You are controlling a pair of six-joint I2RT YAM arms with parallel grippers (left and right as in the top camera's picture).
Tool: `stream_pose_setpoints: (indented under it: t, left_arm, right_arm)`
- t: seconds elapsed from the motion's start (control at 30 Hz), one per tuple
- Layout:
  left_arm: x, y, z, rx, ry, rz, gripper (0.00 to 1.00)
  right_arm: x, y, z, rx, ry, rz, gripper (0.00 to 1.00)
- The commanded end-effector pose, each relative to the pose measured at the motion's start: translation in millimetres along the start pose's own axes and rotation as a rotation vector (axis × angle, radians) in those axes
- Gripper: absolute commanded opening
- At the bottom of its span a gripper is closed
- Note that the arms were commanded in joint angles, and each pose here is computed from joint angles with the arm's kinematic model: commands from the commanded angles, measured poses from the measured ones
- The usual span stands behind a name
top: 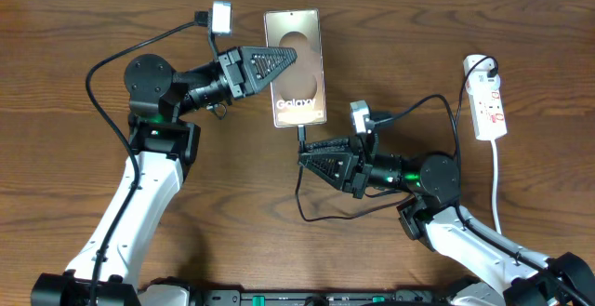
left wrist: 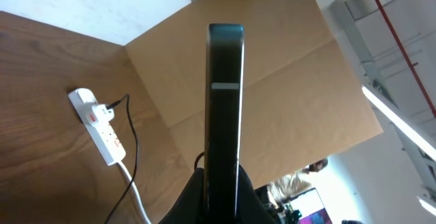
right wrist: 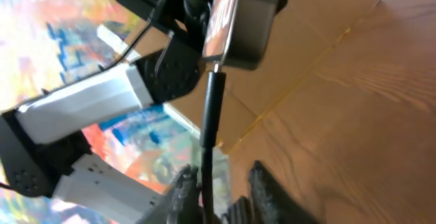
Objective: Plug charger to phone and switch on socket
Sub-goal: 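Push the USB-C plug up into the phone's bottom port, then open the right gripper and pull it back from the plugged cable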
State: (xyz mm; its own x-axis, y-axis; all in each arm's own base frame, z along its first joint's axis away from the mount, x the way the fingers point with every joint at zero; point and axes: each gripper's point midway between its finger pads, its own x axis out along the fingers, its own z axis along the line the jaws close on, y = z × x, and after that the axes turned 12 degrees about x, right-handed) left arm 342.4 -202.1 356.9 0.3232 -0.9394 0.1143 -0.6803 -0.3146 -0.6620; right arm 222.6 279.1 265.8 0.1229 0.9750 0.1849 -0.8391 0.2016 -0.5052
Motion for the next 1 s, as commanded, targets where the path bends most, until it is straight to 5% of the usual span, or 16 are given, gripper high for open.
stream_pose_setpoints:
  t: [0.0, 0.4, 0.53, 0.67, 0.83, 0.97]
  left_arm:
    - [0.8, -4.2, -13.0, 0.079, 0.027, 0.007, 0.07]
    - [0.7, 4.5, 2.3, 0.073, -0.017, 0.035, 0.07]
    - [0.3, 5.0, 3.9, 0.075, -0.022, 0.036, 0.07]
    - [0.4, 5.2, 4.0, 0.075, -0.022, 0.037, 0.07]
    - [0.4, 5.3, 4.0, 0.074, -0.022, 0.037, 0.07]
    - [0.4, 5.2, 4.0, 0.083, -0.022, 0.037, 0.07]
  right_arm:
    - [-0.2, 9.1, 1.2, 0.005, -0.01, 0.051, 0.35]
    - [-12.3, 15.2, -25.4, -0.054, 0.08, 0.101, 0.68]
    - [-29.4, 3.6, 5.8, -0.099, 0.037, 0.099, 0.95]
    - [-45.5, -4.7, 13.4, -0.116, 0.092, 0.059, 0.95]
    - [-70.6, -9.2, -31.2, -0.023, 0.398, -0.095, 0.95]
    - [-76.4, -5.5, -11.6, -0.036, 0.42, -0.142, 0.89]
